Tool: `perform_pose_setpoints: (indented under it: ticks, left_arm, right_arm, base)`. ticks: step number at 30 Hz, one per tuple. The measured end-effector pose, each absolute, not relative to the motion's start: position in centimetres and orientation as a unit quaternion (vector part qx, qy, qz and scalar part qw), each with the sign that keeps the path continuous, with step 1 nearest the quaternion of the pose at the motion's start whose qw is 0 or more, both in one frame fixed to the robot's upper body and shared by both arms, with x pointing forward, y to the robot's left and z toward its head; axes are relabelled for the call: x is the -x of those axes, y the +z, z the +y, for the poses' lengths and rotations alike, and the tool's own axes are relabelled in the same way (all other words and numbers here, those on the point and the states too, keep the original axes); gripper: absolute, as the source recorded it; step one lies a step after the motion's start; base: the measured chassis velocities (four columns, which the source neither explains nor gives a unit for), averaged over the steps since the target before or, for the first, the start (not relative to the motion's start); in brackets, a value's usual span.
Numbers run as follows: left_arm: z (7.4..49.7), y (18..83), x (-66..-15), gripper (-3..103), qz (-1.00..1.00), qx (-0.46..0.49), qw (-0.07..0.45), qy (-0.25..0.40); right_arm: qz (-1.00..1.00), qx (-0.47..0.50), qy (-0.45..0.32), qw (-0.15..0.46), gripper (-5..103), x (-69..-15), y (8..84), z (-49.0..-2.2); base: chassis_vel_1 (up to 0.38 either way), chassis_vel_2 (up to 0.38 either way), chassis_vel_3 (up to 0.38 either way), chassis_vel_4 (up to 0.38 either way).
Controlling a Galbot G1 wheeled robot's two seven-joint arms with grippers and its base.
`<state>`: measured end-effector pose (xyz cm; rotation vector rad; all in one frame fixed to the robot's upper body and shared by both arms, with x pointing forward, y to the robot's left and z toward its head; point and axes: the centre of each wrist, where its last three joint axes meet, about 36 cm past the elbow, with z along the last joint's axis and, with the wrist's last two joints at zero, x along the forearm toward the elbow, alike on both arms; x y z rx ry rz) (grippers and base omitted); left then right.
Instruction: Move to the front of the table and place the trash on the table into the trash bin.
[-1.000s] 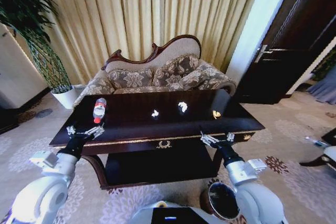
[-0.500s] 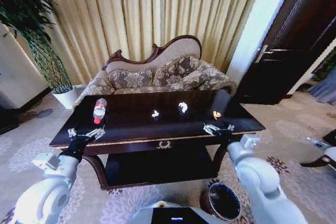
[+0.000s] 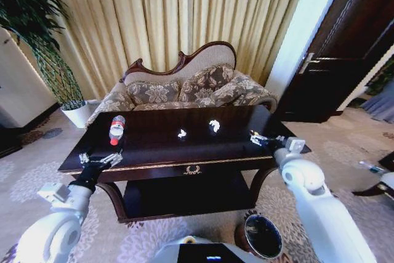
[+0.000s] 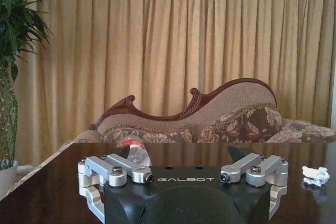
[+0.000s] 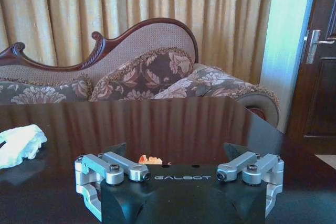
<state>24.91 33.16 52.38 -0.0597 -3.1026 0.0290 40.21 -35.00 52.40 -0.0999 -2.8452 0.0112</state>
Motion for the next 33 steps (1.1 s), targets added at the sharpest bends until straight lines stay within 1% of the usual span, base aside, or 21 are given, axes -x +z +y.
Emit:
perform_pose_setpoints:
  ticks: [9, 16, 25, 33]
  left_arm:
    - [33.1, 52.5, -24.9, 100, -1.000, 0.020, 0.020, 0.004]
    - [33.1, 52.4, -24.9, 100, -1.000, 0.019, 0.023, 0.003]
    - [33.1, 52.2, -24.9, 100, -0.999, 0.018, 0.026, 0.005]
    - [32.9, 52.1, -24.9, 100, -0.999, 0.019, 0.027, 0.006]
  right_arm:
    - [-0.983, 0.052, -0.009, 0.178, 100, -42.1, 54.1, -34.7]
    - [-0.979, 0.068, -0.012, 0.192, 100, -43.1, 53.9, -35.2]
    - [-0.978, 0.045, -0.009, 0.206, 100, -42.4, 52.8, -34.9]
    - [-0.978, 0.035, -0.011, 0.205, 100, -42.4, 52.6, -34.2]
  base:
    - [0.000, 0.000, 0.000, 0.000]
    - [0.000, 0.000, 0.000, 0.000]
    - [0.000, 0.000, 0.000, 0.000]
    - [0.000, 0.000, 0.000, 0.000]
